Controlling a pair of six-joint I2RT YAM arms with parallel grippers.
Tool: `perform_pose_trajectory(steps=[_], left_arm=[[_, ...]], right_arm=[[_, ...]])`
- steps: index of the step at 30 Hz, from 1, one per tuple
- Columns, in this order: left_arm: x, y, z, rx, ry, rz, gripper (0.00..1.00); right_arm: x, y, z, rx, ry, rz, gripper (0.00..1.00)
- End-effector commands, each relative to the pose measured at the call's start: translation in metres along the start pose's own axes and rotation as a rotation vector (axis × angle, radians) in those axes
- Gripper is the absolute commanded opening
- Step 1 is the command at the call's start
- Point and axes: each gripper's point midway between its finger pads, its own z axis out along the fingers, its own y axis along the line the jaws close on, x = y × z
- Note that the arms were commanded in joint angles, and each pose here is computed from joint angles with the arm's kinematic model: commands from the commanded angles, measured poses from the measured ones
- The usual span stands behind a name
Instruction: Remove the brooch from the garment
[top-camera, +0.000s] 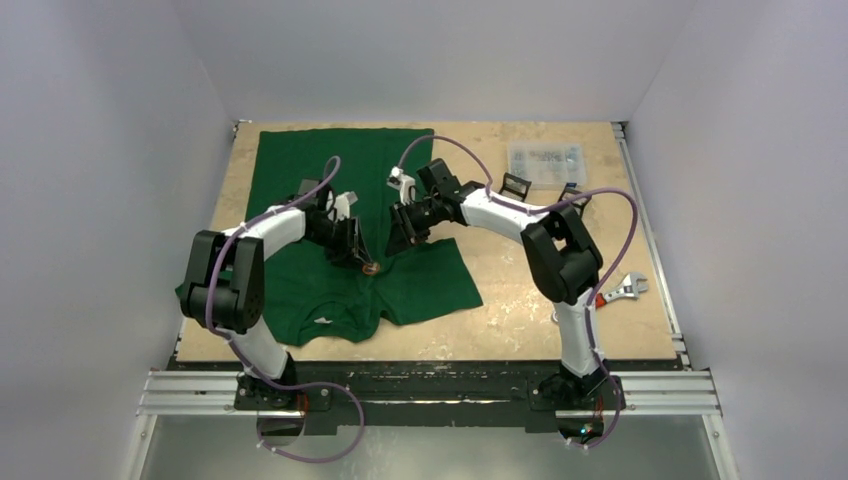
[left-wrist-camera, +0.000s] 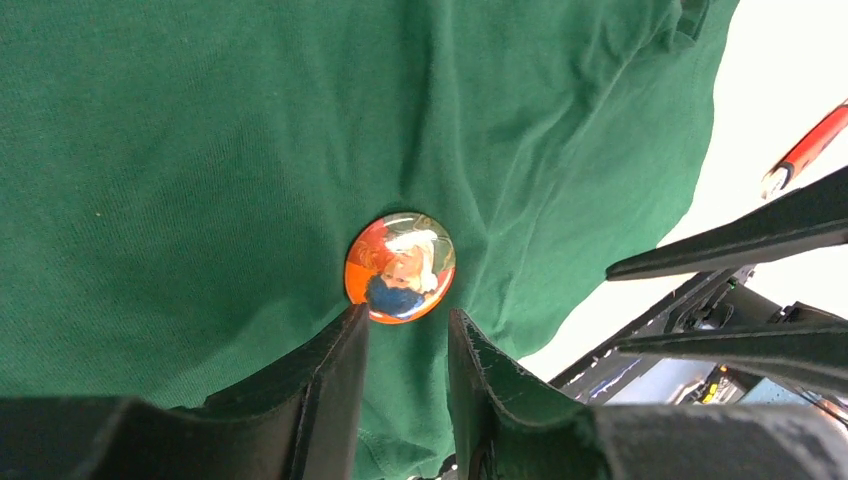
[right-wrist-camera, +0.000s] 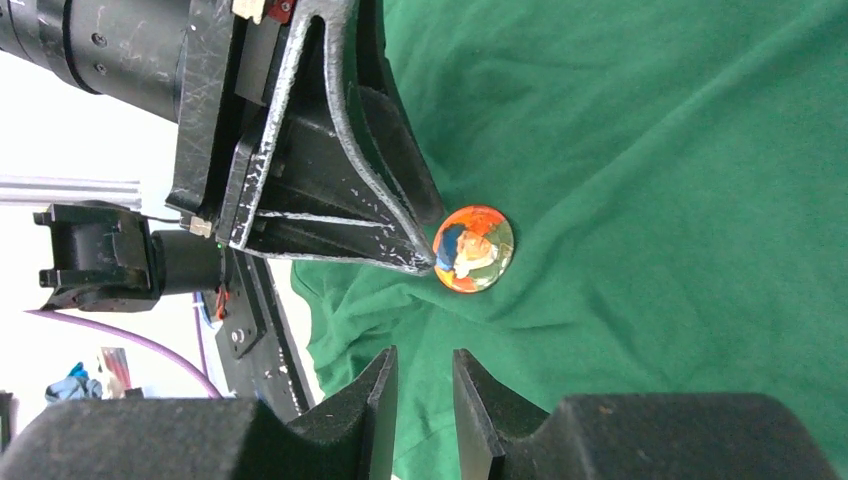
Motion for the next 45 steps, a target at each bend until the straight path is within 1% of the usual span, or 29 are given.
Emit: perform_pose_trajectory(steps=[1, 7, 12, 23, 28, 33, 38, 41, 45], left_arm=[[-0.003, 0.003, 0.003, 0.02, -0.004, -0.031, 0.34], [-0.002, 0.008, 0.004, 0.022, 0.009, -0.062, 0.33], [0.002, 0.011, 0.006, 0.045, 0.011, -0.091, 0.33], [-0.002, -0.008, 0.009, 0.175, 0.004, -0.118, 0.33], [-0.006, -0.021, 0.005, 0.244, -0.018, -0.114, 0.26], [-0.009, -0.028, 0.001, 0.274, -0.043, -0.108, 0.24], [-0.011, -0.03, -0.001, 0.281, -0.053, -0.106, 0.14], [-0.013, -0.033, -0.003, 0.287, -0.059, -0.104, 0.14], [-0.013, -0.035, -0.007, 0.287, -0.061, -0.099, 0.2]], right_arm=[[-0.009, 0.014, 0.011, -0.046, -0.017, -0.016, 0.29], [-0.001, 0.008, 0.028, -0.037, 0.012, -0.017, 0.25], [0.006, -0.004, 0.037, -0.007, 0.03, -0.002, 0.25], [0.021, -0.031, 0.054, 0.055, 0.071, 0.012, 0.24], [0.027, -0.035, 0.055, 0.06, 0.084, 0.016, 0.23], [0.027, -0.034, 0.056, 0.055, 0.086, 0.013, 0.23], [0.026, -0.026, 0.049, 0.038, 0.086, -0.003, 0.23], [0.028, -0.019, 0.043, 0.032, 0.083, -0.008, 0.23], [0.023, -0.01, 0.028, 0.023, 0.065, -0.028, 0.27]])
